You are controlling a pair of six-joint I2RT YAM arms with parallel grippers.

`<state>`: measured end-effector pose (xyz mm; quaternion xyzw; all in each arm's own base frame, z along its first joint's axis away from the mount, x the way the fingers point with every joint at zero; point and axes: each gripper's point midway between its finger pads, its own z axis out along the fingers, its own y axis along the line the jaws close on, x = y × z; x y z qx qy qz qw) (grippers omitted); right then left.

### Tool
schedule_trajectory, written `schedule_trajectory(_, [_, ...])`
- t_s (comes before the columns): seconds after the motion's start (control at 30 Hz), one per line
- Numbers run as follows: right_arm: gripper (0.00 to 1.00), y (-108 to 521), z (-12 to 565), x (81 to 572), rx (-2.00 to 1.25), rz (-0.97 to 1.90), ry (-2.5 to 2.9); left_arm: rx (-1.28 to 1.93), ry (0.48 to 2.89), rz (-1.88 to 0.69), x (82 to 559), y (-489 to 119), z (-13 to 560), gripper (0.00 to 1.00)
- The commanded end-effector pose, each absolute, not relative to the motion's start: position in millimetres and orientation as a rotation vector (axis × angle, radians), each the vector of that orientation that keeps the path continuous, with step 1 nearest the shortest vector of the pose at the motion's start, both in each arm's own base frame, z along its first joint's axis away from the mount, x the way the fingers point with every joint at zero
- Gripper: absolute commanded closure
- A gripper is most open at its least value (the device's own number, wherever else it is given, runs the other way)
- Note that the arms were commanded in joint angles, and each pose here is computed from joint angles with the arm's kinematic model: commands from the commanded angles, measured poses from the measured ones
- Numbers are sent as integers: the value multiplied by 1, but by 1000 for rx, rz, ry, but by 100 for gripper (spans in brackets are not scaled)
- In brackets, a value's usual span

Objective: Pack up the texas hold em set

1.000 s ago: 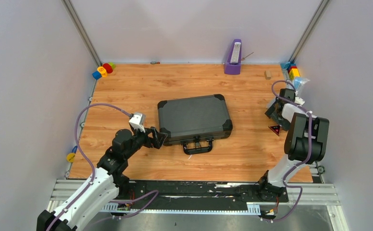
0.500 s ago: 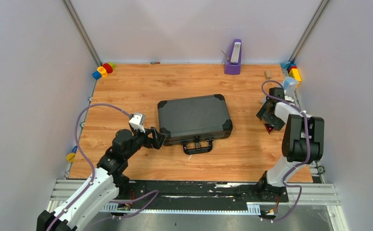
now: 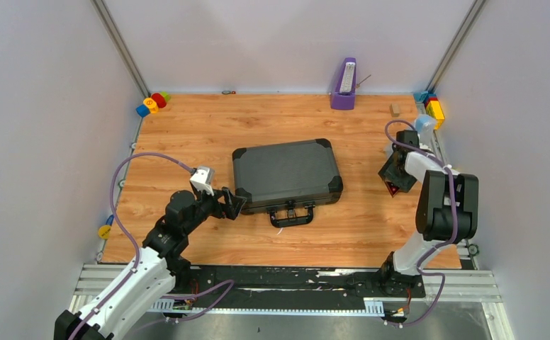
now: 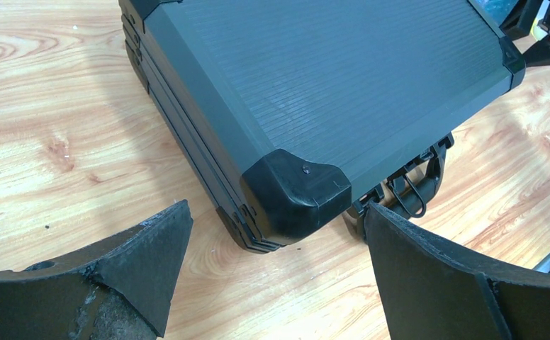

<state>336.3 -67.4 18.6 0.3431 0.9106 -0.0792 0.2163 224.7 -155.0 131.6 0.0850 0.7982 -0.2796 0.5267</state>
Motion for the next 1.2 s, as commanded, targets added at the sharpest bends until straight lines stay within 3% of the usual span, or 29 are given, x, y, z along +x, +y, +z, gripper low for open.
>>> schedule_trajectory(0.0, [56, -38, 8, 295, 916, -148, 2690, 214, 1848, -672, 229, -157, 151, 0])
schedule_trajectory(0.37, [56, 58, 92, 291, 670, 200, 2576, 212, 1867, -684, 230, -160, 147, 0])
schedule_trajectory(0.8, [54, 79, 133, 259, 519, 382, 2447, 294, 2017, -804, 234, -192, 117, 0])
schedule_trajectory(1.17, [56, 92, 158, 246, 411, 513, 2380, 166, 1864, -1302, 229, -244, 206, 0])
